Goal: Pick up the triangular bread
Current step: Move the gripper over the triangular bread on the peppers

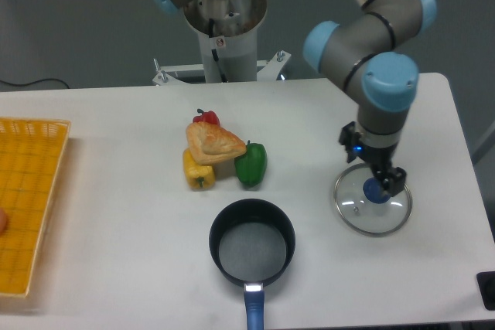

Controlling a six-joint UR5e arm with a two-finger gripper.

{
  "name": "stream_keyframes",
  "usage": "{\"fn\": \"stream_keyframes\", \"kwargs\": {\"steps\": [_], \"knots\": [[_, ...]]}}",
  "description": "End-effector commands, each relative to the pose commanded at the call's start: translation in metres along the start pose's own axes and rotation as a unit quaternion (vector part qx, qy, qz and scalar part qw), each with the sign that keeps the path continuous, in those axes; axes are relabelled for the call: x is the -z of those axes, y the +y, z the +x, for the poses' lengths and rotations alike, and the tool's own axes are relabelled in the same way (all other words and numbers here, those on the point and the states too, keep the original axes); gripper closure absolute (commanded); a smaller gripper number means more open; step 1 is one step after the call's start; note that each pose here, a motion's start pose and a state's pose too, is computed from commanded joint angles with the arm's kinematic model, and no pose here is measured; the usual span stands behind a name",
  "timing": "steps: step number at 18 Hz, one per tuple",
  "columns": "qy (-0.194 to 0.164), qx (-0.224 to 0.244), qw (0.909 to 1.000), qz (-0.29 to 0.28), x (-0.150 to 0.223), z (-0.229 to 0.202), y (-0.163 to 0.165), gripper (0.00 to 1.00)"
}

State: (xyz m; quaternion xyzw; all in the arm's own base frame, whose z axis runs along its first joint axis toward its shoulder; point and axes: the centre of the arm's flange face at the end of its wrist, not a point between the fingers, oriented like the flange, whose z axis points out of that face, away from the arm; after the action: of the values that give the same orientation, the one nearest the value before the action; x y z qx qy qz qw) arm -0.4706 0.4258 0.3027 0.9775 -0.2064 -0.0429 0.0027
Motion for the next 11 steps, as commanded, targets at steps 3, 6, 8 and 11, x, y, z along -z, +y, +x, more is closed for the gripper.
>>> {"fn": "stream_keyframes", "kwargs": {"steps": [3, 6, 8, 11], "knots": [[0.007, 0.015, 0.9999, -0.001, 0.002, 0.029, -0.028, 0.0], [0.015, -0.009, 0.9998, -0.001, 0.005, 0.063, -0.056, 0.0], [0.019, -0.025, 0.9995, -0.001, 0.01, 0.081, -0.076, 0.0], [0.038, -0.045, 0.9983, -0.005, 0.013, 0.104, -0.106, 0.0]]}}
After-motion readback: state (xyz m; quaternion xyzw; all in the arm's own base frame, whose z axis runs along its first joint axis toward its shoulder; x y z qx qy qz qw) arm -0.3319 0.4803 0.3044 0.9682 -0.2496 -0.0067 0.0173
